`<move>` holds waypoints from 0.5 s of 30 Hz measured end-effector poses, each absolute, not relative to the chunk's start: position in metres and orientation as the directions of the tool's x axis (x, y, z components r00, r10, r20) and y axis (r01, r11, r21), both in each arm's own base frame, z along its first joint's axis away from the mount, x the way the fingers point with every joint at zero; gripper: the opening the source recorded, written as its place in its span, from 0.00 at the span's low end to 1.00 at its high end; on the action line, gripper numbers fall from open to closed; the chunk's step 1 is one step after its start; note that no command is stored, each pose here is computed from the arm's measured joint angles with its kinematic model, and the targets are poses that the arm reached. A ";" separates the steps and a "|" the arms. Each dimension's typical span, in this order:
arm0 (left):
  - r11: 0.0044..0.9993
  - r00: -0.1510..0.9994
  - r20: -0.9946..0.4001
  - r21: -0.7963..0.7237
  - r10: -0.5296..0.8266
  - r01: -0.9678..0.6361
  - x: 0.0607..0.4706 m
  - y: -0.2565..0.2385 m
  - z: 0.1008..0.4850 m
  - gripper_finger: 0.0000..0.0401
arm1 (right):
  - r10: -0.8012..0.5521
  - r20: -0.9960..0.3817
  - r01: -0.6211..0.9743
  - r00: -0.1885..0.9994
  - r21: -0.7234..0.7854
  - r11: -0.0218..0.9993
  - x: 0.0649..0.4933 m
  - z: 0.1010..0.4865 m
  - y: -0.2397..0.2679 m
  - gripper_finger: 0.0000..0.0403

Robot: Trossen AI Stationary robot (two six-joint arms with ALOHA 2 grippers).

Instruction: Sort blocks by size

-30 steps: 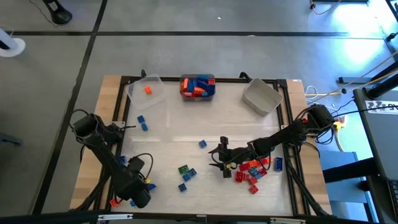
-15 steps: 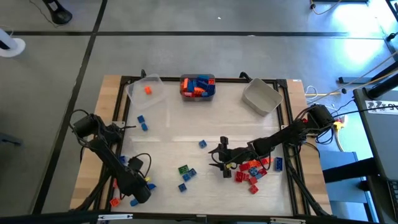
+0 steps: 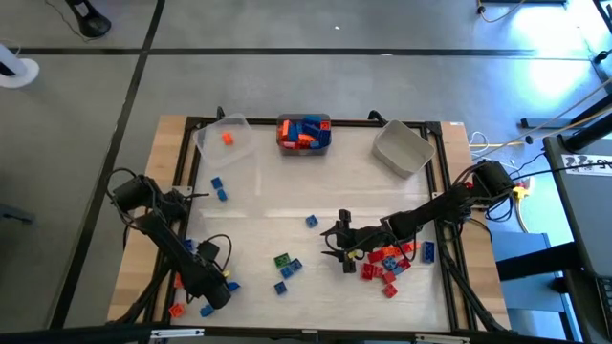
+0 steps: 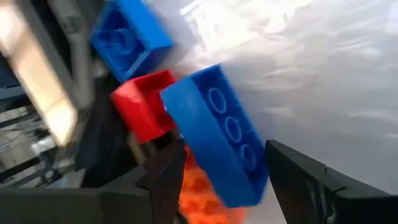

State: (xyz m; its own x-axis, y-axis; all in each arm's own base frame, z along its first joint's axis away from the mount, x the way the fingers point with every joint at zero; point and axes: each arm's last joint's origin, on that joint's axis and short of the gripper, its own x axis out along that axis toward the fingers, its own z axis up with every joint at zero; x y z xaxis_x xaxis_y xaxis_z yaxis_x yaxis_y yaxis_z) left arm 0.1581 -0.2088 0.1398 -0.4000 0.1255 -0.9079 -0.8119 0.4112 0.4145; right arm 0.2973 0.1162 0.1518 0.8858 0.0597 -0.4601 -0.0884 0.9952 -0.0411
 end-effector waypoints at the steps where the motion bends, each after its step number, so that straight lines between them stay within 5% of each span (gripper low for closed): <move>1: 0.411 -0.400 -0.908 0.414 0.125 -0.812 0.158 -0.209 0.139 0.52 | 0.060 -0.460 -0.088 0.886 -0.041 0.995 0.297 0.152 0.116 0.62; 7: 0.428 -0.388 -0.912 0.405 0.131 -0.808 0.157 -0.206 0.136 0.51 | 0.060 -0.460 -0.089 0.886 -0.041 0.995 0.297 0.152 0.116 0.62; 15: 0.533 -0.342 -0.929 0.364 0.143 -0.764 0.158 -0.207 0.134 0.35 | 0.060 -0.460 -0.089 0.886 -0.042 0.995 0.297 0.152 0.116 0.62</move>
State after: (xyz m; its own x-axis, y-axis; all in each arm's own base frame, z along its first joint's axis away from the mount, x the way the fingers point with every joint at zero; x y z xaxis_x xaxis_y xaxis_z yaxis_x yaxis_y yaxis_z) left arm 0.1582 -0.2065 0.1339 -0.3423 0.1434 -0.9286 -0.7637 0.5332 0.3639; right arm 0.2973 0.1162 0.1517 0.8858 0.0597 -0.4602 -0.0888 0.9952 -0.0418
